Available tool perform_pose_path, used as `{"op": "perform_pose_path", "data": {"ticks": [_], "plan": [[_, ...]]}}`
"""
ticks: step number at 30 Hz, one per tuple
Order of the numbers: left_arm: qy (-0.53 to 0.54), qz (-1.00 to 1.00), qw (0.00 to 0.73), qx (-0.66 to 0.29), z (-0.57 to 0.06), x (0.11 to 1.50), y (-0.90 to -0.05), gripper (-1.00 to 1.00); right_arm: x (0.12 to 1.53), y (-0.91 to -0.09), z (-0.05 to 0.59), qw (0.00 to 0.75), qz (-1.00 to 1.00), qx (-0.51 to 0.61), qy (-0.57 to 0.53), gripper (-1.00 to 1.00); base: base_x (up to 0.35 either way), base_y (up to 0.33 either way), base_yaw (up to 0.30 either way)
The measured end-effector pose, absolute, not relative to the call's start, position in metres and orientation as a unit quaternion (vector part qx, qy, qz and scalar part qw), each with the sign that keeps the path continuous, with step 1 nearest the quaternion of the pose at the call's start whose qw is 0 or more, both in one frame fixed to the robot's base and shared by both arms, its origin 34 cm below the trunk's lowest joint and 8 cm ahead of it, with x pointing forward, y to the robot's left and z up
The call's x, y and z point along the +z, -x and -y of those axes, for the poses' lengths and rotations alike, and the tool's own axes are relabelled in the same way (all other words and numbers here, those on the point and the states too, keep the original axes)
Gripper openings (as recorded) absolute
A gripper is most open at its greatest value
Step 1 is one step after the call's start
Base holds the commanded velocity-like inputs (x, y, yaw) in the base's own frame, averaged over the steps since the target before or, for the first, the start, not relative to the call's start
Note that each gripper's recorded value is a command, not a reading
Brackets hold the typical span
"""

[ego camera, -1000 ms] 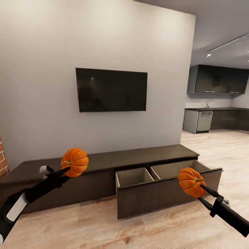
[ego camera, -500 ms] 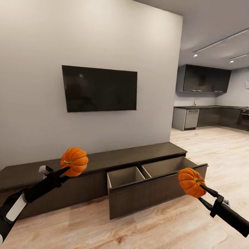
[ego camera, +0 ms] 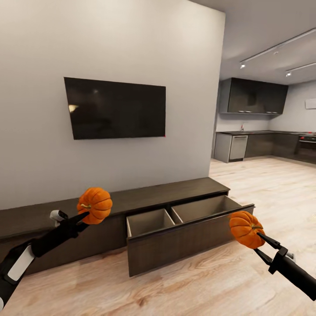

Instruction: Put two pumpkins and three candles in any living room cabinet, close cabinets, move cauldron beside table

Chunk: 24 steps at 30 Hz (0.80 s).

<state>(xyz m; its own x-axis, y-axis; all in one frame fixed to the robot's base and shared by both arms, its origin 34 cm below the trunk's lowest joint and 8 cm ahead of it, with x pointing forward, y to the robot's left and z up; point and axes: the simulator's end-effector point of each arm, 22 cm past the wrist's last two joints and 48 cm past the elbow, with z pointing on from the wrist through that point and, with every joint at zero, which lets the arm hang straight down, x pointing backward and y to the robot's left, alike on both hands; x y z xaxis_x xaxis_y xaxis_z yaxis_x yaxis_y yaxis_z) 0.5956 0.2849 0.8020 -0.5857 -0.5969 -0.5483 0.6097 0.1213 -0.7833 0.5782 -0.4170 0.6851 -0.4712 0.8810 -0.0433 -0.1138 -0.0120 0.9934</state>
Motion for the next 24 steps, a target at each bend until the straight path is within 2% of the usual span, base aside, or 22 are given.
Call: {"op": "perform_pose_path", "data": {"ticks": [24], "plan": [[0.0,-0.605,0.447,-0.659,-0.283,0.788,-0.601,-1.0,0.669,-0.58,0.417,0.387,-0.596,0.617,-0.338,-1.0,0.1,-0.279,0.0]]}}
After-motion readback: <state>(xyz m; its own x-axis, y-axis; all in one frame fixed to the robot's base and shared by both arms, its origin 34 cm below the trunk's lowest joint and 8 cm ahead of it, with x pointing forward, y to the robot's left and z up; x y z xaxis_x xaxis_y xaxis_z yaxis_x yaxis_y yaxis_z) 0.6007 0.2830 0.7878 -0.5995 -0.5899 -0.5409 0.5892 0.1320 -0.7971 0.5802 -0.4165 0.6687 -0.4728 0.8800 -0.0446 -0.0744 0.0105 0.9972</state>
